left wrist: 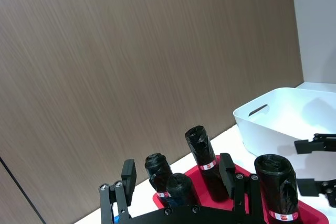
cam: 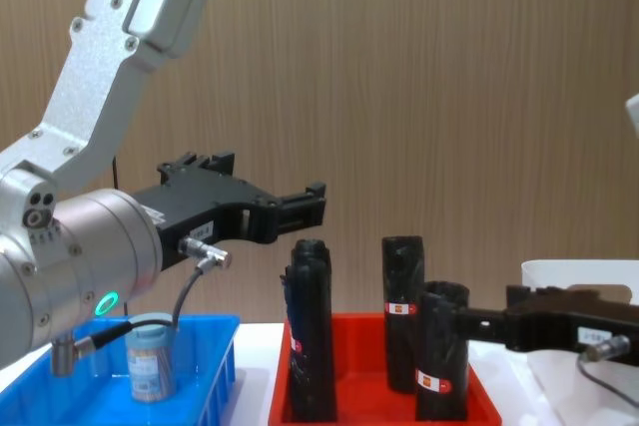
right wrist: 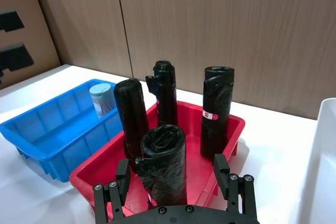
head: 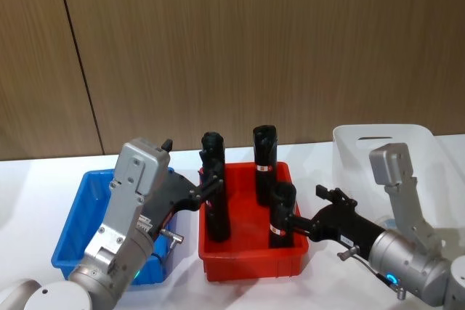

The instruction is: Pick the cotton swabs from the blue box and place them into the white box.

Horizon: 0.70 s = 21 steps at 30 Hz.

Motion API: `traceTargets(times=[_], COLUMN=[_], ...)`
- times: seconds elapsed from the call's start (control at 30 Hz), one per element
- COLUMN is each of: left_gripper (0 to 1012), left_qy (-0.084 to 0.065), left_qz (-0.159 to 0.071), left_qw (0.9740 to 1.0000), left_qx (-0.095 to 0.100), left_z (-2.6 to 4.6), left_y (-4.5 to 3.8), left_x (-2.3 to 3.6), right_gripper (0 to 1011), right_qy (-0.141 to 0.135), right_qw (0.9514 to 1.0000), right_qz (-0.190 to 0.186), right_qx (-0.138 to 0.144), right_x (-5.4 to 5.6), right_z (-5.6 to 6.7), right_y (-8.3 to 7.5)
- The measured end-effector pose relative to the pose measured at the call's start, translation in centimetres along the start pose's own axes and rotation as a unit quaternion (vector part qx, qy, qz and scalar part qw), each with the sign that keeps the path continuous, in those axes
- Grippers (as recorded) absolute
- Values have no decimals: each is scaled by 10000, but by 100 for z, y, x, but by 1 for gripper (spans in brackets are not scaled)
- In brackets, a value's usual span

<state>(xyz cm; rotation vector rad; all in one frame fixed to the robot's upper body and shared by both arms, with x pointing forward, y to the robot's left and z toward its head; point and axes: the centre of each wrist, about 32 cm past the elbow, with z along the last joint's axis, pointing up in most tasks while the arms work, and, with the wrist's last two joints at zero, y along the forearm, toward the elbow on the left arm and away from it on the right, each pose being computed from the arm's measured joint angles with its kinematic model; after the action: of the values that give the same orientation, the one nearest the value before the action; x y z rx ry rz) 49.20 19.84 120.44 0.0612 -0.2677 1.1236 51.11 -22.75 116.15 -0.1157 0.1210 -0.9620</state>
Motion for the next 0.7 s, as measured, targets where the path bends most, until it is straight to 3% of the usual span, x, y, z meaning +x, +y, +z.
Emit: traceTargets(times=[0.7], left_gripper=[1004], left_qy=[0], left_qz=[1], left_qw=[10000], left_qx=[0], left_z=[0], left_y=[0], left_x=[0], right_gripper=[1000], right_qy=[55], right_qw=[9997], right_qz=[138], right_qx=[-201], right_x=[37], right_z=[-68], right_y=[313])
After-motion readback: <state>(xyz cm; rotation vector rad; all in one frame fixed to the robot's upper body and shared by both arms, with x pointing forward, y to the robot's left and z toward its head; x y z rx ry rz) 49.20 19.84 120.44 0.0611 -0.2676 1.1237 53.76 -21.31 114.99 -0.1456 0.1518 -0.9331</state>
